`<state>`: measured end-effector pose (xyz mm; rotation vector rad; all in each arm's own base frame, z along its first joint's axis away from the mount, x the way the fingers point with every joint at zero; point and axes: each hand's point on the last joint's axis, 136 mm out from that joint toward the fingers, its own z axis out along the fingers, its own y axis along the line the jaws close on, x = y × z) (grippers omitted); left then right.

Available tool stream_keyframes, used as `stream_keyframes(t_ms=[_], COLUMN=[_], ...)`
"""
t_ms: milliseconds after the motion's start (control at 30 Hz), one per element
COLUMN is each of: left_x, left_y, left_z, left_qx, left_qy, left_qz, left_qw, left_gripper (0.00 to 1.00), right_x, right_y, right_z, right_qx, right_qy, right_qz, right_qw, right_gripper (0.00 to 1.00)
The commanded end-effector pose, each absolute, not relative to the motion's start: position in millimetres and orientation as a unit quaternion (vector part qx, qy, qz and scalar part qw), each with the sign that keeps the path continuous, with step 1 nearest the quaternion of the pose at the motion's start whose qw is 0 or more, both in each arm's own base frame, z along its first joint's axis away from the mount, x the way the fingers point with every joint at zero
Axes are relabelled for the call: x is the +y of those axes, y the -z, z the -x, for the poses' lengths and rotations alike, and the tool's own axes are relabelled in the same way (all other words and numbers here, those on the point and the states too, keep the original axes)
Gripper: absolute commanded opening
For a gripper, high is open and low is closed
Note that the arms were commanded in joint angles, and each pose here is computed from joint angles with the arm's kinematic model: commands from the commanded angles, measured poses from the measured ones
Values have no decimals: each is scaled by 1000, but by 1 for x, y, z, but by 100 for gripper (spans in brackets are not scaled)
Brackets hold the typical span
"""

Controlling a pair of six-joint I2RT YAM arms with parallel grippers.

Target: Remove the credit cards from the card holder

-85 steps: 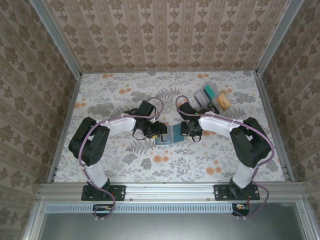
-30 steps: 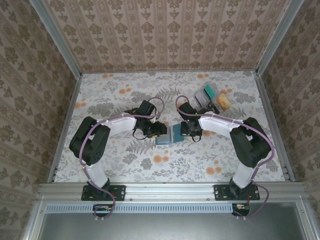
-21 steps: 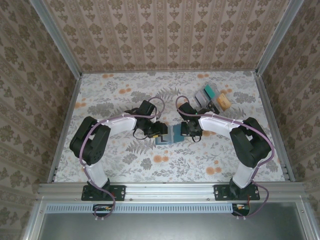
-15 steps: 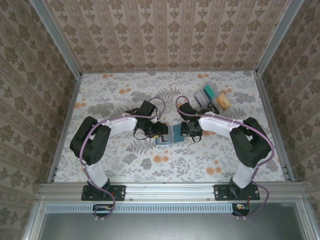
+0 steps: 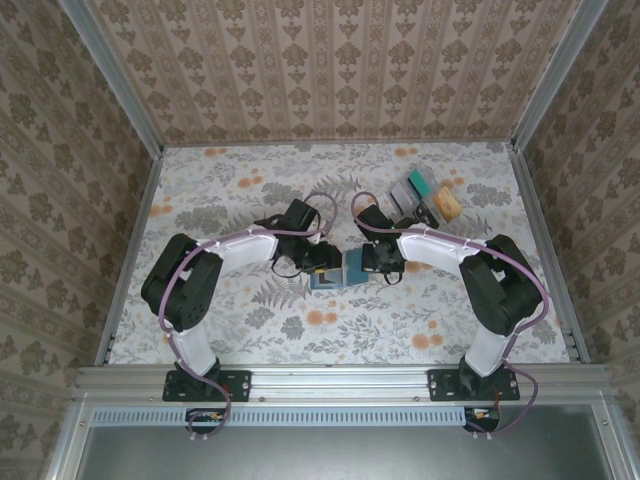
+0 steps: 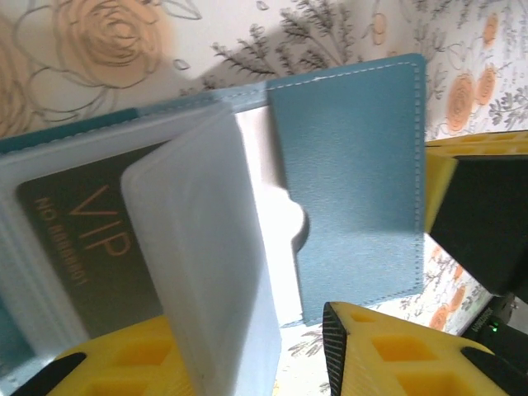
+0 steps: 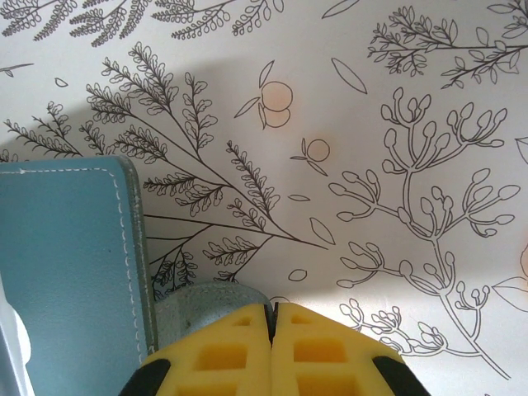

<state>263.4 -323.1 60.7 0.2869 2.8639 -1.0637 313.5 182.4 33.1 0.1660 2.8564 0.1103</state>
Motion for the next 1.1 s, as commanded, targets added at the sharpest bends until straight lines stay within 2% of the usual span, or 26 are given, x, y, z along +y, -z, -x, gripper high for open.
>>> stream_keyframes(t_ms=[0, 200, 300, 433, 533, 700, 933, 1067], left_x=[-339, -356, -364, -380, -387, -385, -380, -373], left_y=[-82, -85, -85, -86, -80, -63, -58, -68], left_z=[-265, -268, -272, -271, -271, -272, -272, -272], left_qx=[916, 904, 900, 894, 898, 910, 917, 919], left_qy=[379, 406, 416, 428, 420, 397, 381, 371], left_qz=[-121, -116, -109, -117, -120, -111, -110, -116], left_qw=[53, 64, 67, 63, 59, 51, 48, 59], left_gripper=[41, 42, 42, 48, 51, 50, 35, 32], right_x=[179, 171, 171, 163, 153, 143, 166, 183], right_y=[-32, -48, -64, -81, -91, -109, -113, -115], right_z=[-309, -308, -311, -310, -307, -302, -304, -307], right_qx=[988, 982, 974, 965, 958, 946, 947, 945], right_qy=[-27, -38, -61, -70, -71, -87, -140, -178], right_qz=[-59, -79, -89, -108, -127, -138, -114, -103], right_qw=[139, 166, 198, 228, 248, 279, 264, 254], right_gripper=[4, 13, 23, 38, 44, 46, 41, 38])
